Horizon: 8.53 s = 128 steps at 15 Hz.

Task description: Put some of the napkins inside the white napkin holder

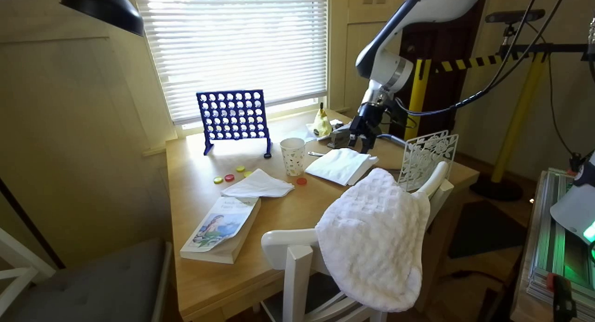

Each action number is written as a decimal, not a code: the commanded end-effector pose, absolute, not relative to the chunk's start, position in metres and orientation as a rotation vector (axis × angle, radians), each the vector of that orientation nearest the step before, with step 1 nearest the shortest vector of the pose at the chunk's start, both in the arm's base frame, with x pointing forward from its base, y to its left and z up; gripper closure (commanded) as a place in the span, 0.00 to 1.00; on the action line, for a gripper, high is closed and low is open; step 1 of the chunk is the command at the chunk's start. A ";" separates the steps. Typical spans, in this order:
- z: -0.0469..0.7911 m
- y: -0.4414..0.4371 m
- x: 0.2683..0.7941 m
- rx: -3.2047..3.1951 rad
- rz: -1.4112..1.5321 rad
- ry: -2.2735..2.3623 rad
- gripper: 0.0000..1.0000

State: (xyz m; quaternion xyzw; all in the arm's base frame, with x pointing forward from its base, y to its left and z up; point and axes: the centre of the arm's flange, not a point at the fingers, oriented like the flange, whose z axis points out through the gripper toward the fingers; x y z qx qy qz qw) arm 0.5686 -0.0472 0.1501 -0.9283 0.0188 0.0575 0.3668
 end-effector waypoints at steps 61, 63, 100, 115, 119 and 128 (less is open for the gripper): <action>0.386 0.095 0.391 -2.859 0.434 -1.527 0.99; 0.401 0.106 0.376 -2.934 0.450 -1.609 0.99; 0.422 0.136 0.324 -3.265 0.175 -1.475 0.99; 0.435 0.123 0.328 -3.276 0.117 -1.431 0.99; 0.433 0.121 0.332 -3.264 0.133 -1.413 0.99; 0.417 0.109 0.341 -3.216 0.199 -1.392 0.99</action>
